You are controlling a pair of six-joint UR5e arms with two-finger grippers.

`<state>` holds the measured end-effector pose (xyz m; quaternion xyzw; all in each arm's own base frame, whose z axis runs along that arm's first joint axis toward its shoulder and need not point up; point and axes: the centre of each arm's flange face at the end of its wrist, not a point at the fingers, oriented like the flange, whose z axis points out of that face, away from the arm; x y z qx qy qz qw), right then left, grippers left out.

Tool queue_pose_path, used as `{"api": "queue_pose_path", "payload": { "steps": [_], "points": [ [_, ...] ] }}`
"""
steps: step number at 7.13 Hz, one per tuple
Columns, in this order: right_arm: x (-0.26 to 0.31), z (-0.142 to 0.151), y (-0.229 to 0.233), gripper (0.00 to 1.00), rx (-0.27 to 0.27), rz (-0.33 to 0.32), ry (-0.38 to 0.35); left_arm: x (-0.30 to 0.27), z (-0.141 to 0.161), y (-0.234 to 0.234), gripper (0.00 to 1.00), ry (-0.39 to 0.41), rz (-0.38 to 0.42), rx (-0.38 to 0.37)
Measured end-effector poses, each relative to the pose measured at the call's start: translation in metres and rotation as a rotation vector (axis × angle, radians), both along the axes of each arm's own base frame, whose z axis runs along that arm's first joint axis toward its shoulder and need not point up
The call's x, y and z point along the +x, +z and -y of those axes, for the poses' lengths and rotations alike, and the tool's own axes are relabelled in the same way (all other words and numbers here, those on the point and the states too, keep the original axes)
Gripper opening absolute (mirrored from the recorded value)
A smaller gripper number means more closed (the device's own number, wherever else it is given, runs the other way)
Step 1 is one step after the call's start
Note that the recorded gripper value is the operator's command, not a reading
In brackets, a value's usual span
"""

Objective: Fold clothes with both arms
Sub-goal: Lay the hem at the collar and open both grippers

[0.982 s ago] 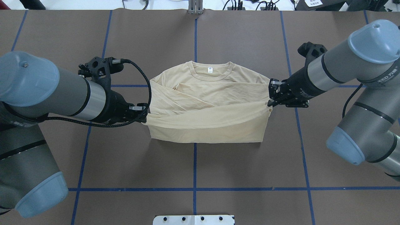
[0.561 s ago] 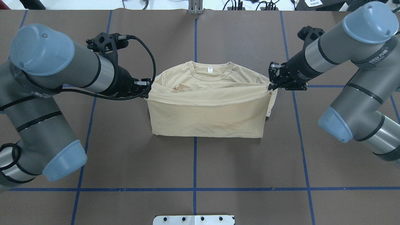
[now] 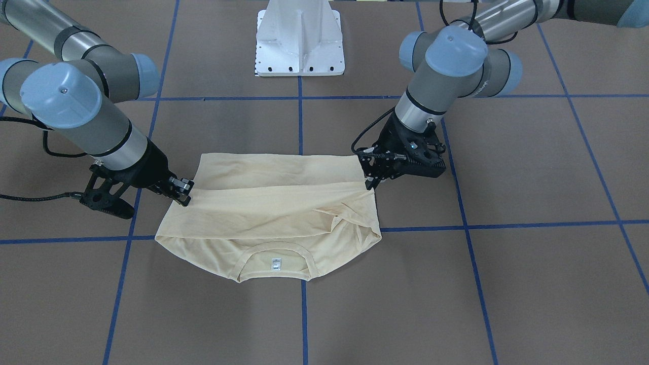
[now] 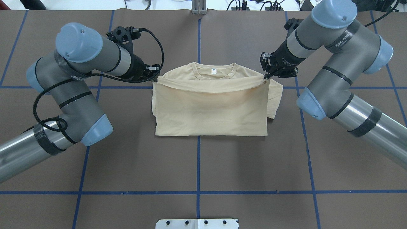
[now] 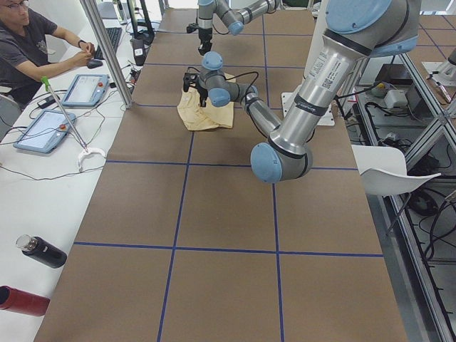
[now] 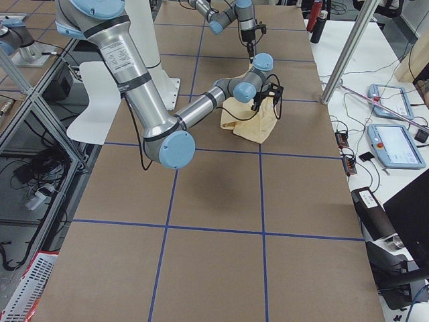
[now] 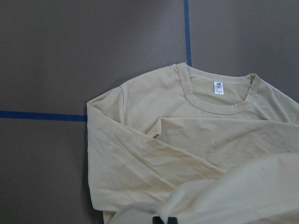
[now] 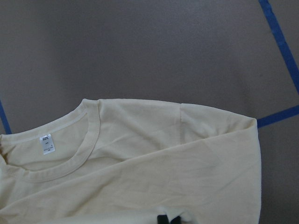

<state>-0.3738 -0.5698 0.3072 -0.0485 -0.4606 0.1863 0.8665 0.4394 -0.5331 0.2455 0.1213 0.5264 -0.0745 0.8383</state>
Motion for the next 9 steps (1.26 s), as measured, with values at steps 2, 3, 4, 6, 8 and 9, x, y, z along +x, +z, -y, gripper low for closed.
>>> {"api": "queue_pose_path", "payload": {
  "steps": [2,3,4,6,8,9],
  "points": [
    [-0.013,0.018,0.022,0.00,0.011,-0.002,0.008,0.026,0.037,0.010,0.00,-0.032,0.000,0.013],
    [-0.018,0.023,0.034,0.00,0.013,-0.002,0.008,0.041,0.054,0.013,0.00,-0.040,0.000,0.017],
    [-0.021,0.025,0.040,0.00,0.013,-0.003,0.007,0.050,0.064,0.022,0.00,-0.049,0.000,0.023],
    [-0.028,0.032,0.045,0.00,0.005,-0.011,0.006,0.056,0.073,0.040,0.00,-0.070,0.017,0.022],
    [-0.034,0.037,0.050,0.00,-0.006,-0.022,0.006,0.059,0.076,0.052,0.00,-0.074,0.034,0.012],
    [-0.035,0.038,0.053,0.00,-0.011,-0.026,0.006,0.060,0.076,0.054,0.00,-0.075,0.037,0.010]
  ]
}}
